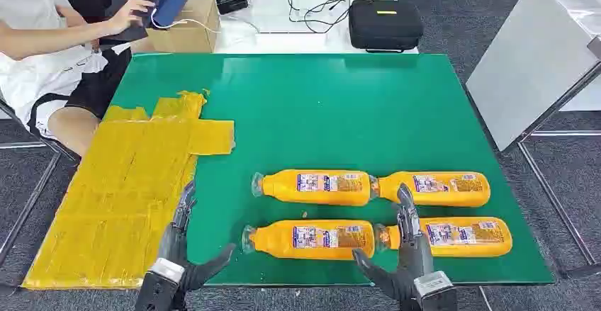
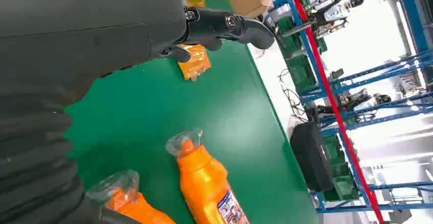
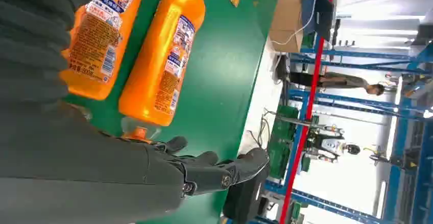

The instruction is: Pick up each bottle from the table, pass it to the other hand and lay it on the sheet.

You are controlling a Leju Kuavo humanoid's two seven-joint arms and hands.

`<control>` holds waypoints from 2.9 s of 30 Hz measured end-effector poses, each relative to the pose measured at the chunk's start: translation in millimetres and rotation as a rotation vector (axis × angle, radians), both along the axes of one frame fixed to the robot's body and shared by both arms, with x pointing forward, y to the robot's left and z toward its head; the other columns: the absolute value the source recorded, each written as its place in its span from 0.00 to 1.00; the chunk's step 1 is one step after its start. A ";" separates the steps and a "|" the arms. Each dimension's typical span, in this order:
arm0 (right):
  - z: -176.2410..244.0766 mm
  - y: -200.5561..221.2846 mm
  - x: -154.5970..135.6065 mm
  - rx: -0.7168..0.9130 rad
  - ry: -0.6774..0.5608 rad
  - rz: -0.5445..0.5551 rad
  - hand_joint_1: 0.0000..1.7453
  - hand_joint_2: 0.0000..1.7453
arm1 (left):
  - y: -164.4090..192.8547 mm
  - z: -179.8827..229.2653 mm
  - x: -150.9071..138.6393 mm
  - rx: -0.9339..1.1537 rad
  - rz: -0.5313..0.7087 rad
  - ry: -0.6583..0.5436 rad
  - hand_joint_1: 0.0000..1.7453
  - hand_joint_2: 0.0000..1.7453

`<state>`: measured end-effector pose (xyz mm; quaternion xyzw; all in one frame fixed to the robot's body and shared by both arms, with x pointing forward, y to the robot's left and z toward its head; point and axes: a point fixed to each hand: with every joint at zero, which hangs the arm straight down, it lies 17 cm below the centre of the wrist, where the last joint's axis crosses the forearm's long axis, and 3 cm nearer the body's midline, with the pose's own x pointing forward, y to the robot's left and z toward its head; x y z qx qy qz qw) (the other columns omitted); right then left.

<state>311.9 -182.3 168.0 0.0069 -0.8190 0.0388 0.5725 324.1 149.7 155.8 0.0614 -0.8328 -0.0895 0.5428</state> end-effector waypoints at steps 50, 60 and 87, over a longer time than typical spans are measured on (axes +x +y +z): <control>57.7 -5.4 32.2 -0.035 -0.223 -0.170 0.00 1.00 | 14.3 37.5 31.0 -0.178 0.008 -0.067 0.00 1.00; 58.0 -10.5 34.9 -0.111 -0.232 -0.194 0.00 1.00 | 15.8 35.9 32.0 -0.172 0.018 -0.058 0.00 1.00; -5.4 40.2 119.0 -1.015 -0.216 -0.081 0.00 1.00 | -10.3 39.2 36.9 -0.135 -0.091 -0.032 0.00 1.00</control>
